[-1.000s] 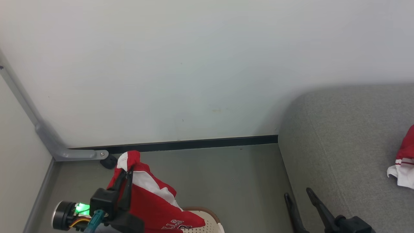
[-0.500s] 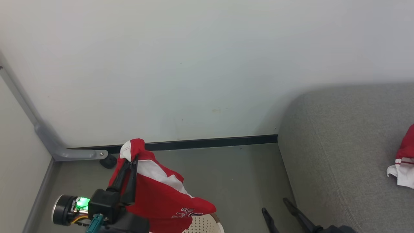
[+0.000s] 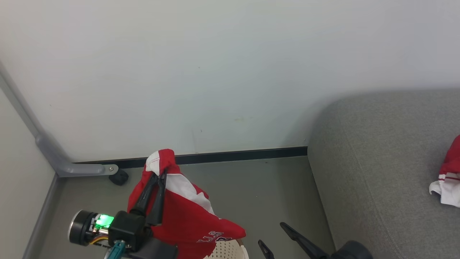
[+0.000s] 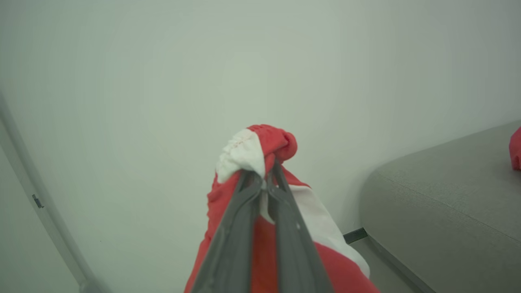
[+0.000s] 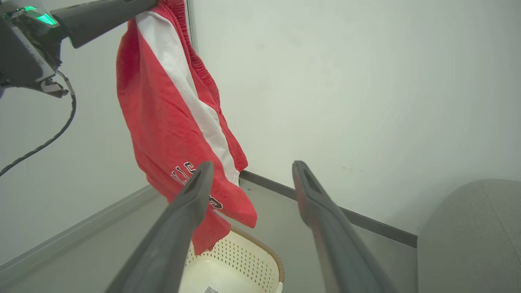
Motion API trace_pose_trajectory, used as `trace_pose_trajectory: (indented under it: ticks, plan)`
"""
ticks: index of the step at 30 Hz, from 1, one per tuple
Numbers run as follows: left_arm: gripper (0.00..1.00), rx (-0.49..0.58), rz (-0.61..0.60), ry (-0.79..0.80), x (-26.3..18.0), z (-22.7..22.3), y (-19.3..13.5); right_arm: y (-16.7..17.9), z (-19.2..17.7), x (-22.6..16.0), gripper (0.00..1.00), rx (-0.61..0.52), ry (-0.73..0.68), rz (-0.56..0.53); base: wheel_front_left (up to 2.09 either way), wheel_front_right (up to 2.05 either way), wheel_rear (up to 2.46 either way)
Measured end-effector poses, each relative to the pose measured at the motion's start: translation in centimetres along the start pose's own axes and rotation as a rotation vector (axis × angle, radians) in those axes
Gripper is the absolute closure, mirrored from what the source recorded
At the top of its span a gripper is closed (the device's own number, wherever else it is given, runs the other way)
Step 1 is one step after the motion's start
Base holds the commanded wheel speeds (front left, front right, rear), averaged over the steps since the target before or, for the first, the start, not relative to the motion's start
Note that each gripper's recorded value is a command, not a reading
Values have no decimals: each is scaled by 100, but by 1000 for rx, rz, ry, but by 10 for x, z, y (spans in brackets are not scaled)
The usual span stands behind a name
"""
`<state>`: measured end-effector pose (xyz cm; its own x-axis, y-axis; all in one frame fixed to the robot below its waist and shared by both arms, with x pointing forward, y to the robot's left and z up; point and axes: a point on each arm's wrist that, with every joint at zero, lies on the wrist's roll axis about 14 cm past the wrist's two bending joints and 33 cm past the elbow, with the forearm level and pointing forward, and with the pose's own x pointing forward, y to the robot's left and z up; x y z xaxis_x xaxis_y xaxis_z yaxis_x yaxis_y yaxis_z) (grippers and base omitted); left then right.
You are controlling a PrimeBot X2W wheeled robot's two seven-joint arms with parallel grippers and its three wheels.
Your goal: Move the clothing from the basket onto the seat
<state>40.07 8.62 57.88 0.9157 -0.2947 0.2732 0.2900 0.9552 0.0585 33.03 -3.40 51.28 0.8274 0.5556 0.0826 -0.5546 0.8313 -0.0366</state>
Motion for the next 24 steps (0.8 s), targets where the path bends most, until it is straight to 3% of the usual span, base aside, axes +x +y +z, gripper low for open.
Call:
trace_pose_trajectory:
  ticks: [14,24]
  plan:
    - [100,-45,-150,-25,0,8,-56,12,-1,25,0,-55,10,59,0,0,0]
    - [100,-47,-214,-83,8,28,-77,27,-14,32,0,-82,56,120,0,0,0]
